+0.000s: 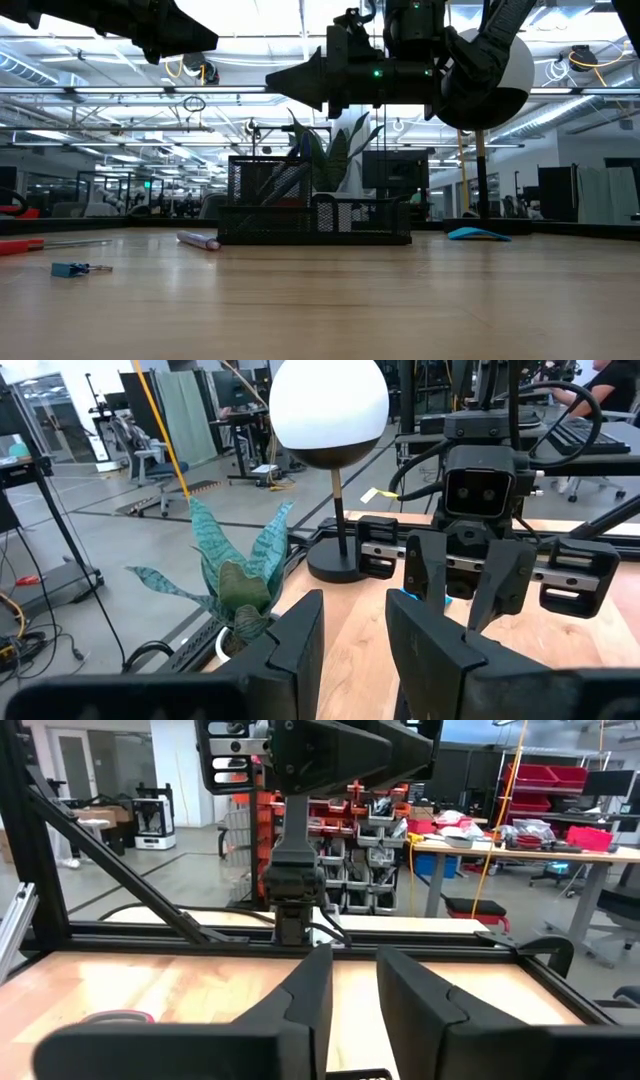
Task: Pick and place office supplies into organizer
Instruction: Put the purple pen into the top left section of the desk organizer
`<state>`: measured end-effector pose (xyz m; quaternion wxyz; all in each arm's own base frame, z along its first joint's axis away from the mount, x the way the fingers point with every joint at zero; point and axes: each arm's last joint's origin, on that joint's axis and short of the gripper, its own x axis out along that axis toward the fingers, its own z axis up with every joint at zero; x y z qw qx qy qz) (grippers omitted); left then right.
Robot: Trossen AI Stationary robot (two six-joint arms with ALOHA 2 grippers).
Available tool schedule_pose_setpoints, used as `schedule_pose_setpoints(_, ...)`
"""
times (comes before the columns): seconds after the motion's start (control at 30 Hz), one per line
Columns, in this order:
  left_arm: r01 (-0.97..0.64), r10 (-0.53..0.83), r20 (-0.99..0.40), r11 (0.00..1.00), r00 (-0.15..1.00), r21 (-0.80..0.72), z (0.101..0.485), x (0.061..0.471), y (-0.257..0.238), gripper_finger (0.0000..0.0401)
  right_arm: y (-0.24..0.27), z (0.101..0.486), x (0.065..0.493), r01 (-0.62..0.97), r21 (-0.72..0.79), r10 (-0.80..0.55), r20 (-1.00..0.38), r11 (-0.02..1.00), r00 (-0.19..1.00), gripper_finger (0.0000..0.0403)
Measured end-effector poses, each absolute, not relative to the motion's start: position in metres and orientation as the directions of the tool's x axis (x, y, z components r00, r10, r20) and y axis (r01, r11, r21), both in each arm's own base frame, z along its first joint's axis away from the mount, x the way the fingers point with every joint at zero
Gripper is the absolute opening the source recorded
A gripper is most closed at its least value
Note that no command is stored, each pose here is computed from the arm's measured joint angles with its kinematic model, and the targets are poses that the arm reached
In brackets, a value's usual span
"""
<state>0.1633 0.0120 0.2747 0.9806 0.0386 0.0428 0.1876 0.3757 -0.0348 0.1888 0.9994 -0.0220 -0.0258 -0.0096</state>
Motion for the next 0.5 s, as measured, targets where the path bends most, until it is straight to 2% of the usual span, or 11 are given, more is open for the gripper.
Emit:
schedule_pose_setpoints(0.33,-0.349,0.355,-0.078,0.934,0.932,0.078,0.274,0.163,0.011,0.012,-0.034,0.202,0.372,0.021,-0.079,-0.014,0.087,0.997,0.996,0.008)
schedule_pose_setpoints(0.5,-0.302,0.308,-0.088,0.95,0.947,0.075,0.273,0.164,0.01,0.012,-0.028,0.216,0.365,0.005,-0.103,-0.002,0.03,0.995,1.0,0.008)
